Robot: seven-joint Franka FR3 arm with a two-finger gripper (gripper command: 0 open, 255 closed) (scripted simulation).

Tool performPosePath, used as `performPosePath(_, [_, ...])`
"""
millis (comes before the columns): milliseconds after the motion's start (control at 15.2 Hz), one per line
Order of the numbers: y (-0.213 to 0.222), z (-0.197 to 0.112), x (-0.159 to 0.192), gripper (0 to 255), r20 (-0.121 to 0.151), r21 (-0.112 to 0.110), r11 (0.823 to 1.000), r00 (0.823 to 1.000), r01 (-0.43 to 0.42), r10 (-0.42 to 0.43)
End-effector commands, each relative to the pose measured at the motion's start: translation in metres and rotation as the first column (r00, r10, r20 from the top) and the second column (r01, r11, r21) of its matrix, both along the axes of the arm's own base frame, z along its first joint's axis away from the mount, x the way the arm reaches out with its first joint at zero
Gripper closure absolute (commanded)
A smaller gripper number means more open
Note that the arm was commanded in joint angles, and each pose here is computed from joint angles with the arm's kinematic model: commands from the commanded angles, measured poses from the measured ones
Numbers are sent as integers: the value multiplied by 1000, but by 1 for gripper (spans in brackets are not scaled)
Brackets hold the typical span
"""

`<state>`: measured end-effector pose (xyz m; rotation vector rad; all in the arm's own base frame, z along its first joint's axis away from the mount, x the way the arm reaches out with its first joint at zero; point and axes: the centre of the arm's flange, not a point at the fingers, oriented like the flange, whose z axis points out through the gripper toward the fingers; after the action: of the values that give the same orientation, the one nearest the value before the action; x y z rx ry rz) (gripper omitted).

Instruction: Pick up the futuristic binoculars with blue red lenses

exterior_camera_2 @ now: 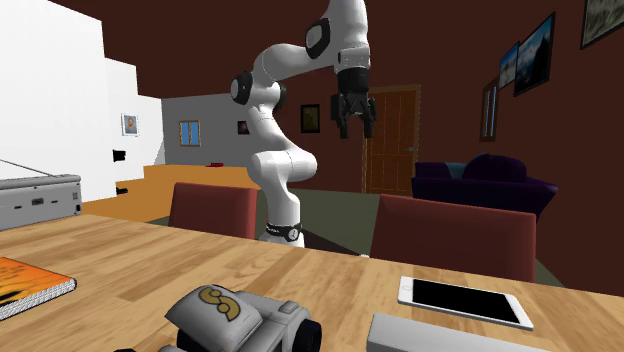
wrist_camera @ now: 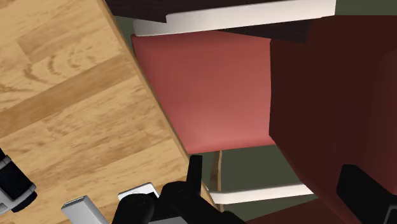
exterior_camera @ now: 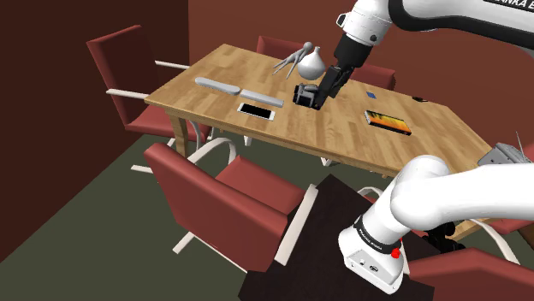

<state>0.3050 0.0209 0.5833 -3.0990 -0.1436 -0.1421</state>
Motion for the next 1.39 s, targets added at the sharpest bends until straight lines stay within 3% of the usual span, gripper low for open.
performPosePath(0, [0, 0, 0, 0, 0, 0, 1000, 1000, 0, 0])
performPosePath(1320, [-231, -55, 118, 0, -62, -21, 990, 988, -140, 139])
